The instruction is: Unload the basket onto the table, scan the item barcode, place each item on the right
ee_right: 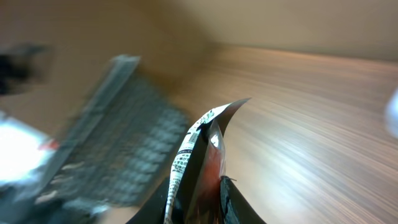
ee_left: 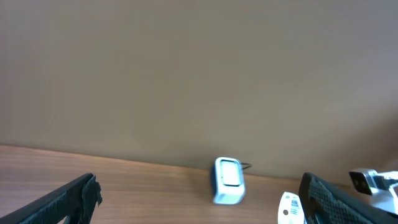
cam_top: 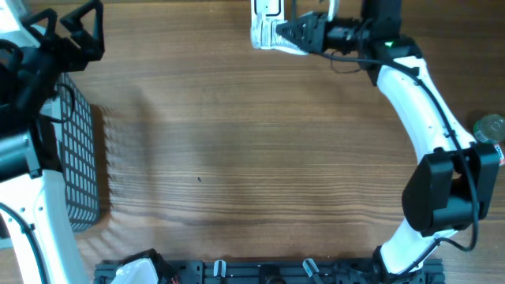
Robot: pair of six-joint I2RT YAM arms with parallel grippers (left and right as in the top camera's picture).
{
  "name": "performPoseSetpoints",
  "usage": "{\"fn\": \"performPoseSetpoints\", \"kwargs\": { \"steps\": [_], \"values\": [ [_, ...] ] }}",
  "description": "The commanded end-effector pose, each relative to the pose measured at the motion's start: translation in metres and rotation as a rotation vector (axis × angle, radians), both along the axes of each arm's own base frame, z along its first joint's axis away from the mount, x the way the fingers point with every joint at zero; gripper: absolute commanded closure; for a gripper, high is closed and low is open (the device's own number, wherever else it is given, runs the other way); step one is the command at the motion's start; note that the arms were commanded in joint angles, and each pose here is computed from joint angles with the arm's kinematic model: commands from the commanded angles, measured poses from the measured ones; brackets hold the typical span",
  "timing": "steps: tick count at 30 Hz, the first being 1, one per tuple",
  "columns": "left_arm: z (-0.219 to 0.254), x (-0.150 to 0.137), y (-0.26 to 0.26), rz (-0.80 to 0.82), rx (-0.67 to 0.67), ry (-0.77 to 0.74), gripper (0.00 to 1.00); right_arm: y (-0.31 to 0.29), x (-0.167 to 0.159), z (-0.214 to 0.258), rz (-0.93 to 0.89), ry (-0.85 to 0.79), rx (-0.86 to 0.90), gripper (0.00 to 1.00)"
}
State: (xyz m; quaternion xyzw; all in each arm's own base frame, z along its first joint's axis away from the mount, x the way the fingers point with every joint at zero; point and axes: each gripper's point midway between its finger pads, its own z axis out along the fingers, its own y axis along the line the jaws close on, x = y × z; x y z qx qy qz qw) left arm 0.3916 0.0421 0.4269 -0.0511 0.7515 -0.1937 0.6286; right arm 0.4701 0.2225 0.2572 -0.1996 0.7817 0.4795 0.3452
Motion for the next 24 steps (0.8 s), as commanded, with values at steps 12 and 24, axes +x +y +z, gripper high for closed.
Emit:
{"fn": "performPoseSetpoints", "kwargs": {
  "steps": [12,24],
  "values": [
    [0.041,-0.074,-0.028,0.362,0.335,-0.061,0.0,-0.065,0.049,-0.057,-0.363,-0.358,-0.923,0.95],
    [0.024,-0.166,-0.006,0.506,0.277,-0.07,0.0,-0.058,0.06,-0.041,-0.406,-0.443,-0.923,0.95]
  ]
}}
